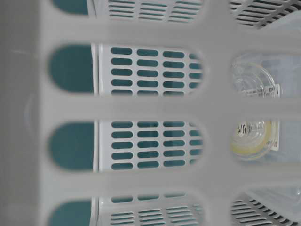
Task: Pick up the tape dispenser from the shopping basket with the left arm.
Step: 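Move the left gripper over the basket toward the tape dispenser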
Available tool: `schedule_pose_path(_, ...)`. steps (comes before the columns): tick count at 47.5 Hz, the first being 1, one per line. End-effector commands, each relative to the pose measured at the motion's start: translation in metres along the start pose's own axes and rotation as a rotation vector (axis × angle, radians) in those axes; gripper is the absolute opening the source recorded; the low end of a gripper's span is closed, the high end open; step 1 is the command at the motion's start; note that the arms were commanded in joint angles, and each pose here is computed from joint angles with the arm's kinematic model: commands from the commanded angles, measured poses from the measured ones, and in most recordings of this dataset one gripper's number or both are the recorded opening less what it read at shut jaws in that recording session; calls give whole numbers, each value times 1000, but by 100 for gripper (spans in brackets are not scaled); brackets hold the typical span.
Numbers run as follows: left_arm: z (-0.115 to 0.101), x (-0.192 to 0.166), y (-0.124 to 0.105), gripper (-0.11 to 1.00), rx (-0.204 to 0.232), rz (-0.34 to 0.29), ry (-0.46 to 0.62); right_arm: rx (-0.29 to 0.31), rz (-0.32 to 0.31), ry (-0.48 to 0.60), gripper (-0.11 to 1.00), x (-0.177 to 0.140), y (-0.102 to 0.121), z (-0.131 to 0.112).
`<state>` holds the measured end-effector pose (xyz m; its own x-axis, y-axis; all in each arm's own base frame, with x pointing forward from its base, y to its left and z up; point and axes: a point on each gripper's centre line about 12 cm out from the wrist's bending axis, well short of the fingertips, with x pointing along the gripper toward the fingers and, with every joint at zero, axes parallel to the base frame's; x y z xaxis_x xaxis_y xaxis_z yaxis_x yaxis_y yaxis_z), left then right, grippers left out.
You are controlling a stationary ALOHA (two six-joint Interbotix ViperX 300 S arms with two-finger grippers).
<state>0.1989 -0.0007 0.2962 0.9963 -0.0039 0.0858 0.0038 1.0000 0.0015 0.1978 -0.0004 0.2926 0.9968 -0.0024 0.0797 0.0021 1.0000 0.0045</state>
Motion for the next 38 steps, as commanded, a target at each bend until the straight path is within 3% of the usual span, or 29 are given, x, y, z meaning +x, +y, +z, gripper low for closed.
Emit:
schedule_pose_path(1,7,5,-1,6,15,-11,20,22,6,-15,0,2,1,6)
schedule_pose_path(6,23,12,-2,0,-12,-11,71,37,5,-11,0,0,1,7)
schedule_pose_path(17,58,43,-13,0,-7,-49,248,51,4,-26,0,-2,1,16)
schedule_pose_path(28,66,90,-24,0,10,-72,478,51,1,71,1,-1,1,8)
schedule_pose_path(33,62,111,-28,0,16,-75,570,52,1,88,16,-2,1,7)
schedule_pose_path(38,54,132,-30,0,21,-73,649,52,1,86,47,-3,1,8)
